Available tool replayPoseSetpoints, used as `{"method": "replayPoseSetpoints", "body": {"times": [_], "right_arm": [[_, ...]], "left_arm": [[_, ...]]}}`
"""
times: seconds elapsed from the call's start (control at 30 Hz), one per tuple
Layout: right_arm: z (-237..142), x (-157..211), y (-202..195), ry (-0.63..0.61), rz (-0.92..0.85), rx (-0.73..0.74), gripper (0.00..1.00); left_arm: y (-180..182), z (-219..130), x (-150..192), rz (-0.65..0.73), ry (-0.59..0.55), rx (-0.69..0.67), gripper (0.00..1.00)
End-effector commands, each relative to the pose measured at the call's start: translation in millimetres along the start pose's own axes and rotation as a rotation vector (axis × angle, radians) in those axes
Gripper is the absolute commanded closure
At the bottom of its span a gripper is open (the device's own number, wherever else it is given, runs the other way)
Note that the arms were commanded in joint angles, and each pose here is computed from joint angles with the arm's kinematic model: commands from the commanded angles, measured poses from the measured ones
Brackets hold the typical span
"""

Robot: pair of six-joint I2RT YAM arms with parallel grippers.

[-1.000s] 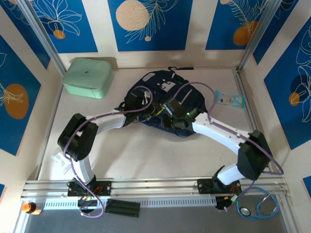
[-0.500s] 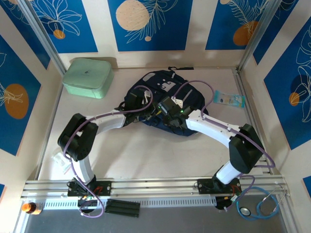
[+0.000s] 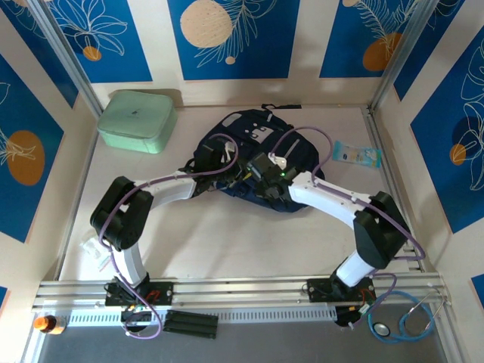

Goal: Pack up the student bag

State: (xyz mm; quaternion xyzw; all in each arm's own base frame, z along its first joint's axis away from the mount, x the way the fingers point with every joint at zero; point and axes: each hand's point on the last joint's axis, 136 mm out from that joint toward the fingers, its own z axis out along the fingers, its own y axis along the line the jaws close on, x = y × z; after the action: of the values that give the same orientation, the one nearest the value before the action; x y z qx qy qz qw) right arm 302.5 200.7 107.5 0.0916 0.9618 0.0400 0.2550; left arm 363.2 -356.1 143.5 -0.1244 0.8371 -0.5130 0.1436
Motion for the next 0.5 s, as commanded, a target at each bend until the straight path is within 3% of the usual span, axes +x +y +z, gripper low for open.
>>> {"method": "replayPoseSetpoints", "body": {"times": [0.0,0.27,0.47], "right_arm": [[1.7,6.3,-29.0,0.016,-0.018,0.030,0.87],[4.0,-0.8,-67.6,0.009,-0.017,0.033,0.98],[0.7,-19.2,-80.7,-0.017,-0.014,-0.010,1.00]], "left_arm": [[-34.7,-4.6,0.6,0.098,0.023,0.115,1.00],[-24.8,-7.4,-5.8,0.113,0.014,0.071,1.00],[-9.2,-10.7,-16.5,0.116,-0.006,0.022,1.00]]}}
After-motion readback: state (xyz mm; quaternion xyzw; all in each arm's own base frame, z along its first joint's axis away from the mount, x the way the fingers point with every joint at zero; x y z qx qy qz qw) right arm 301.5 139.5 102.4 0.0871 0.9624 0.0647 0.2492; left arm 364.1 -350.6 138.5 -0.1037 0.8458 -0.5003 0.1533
